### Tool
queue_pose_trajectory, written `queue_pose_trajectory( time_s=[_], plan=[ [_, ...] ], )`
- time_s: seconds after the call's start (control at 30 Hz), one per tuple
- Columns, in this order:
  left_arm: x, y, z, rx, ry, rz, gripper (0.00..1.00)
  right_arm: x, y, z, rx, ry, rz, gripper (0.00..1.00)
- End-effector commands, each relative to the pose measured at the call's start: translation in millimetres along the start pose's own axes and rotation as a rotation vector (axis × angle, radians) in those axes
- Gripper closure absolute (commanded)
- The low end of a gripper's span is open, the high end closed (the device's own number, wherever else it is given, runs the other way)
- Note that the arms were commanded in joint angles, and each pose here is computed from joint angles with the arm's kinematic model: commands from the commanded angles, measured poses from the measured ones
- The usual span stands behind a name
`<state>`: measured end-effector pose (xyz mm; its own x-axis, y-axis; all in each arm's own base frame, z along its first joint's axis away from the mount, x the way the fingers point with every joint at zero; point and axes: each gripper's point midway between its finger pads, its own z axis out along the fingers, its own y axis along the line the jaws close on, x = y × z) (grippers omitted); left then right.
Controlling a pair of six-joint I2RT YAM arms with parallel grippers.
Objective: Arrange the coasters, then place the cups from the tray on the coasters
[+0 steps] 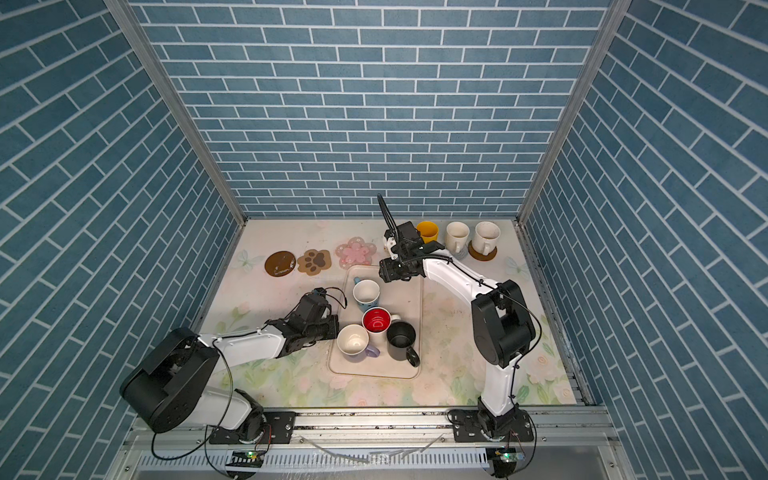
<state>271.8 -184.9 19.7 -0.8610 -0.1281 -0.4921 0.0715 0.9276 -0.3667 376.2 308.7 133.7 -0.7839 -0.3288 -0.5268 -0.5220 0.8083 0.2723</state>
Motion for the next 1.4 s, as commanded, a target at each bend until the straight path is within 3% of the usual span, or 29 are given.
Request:
queue_pose_trajectory(
  time_s=[0.0, 0.2, 0.3, 0.57, 0.83, 1.03, 1.37],
  plan=[
    [28, 16, -4, -0.057, 0.071, 0.006, 1.0, -5, 12, 3, -0.044, 0.013, -0.012, 0.39],
    [27, 12, -11, -0.052, 0.055, 0.012, 1.0, -1, 14, 15, -0.055, 0.039, -0.011, 0.4],
    [25, 13, -15, -0.063, 0.052, 0.015, 0.93, -3, 16, 20, -0.067, 0.044, -0.008, 0.4],
    [-8, 9, -48, -0.116, -0.035, 0.054, 0.4, -9, 28, 42, -0.13, 0.077, -0.033, 0.41],
    [-42, 8, -94, -0.192, -0.133, 0.108, 0.18, -8, 44, 57, -0.121, 0.131, -0.114, 0.42],
    [-46, 13, -109, -0.229, -0.14, 0.13, 0.12, -6, 56, 64, -0.098, 0.148, -0.172, 0.42],
    [-58, 10, -129, -0.225, -0.196, 0.136, 0.11, 6, 72, 82, -0.098, 0.199, -0.238, 0.42]
  ],
)
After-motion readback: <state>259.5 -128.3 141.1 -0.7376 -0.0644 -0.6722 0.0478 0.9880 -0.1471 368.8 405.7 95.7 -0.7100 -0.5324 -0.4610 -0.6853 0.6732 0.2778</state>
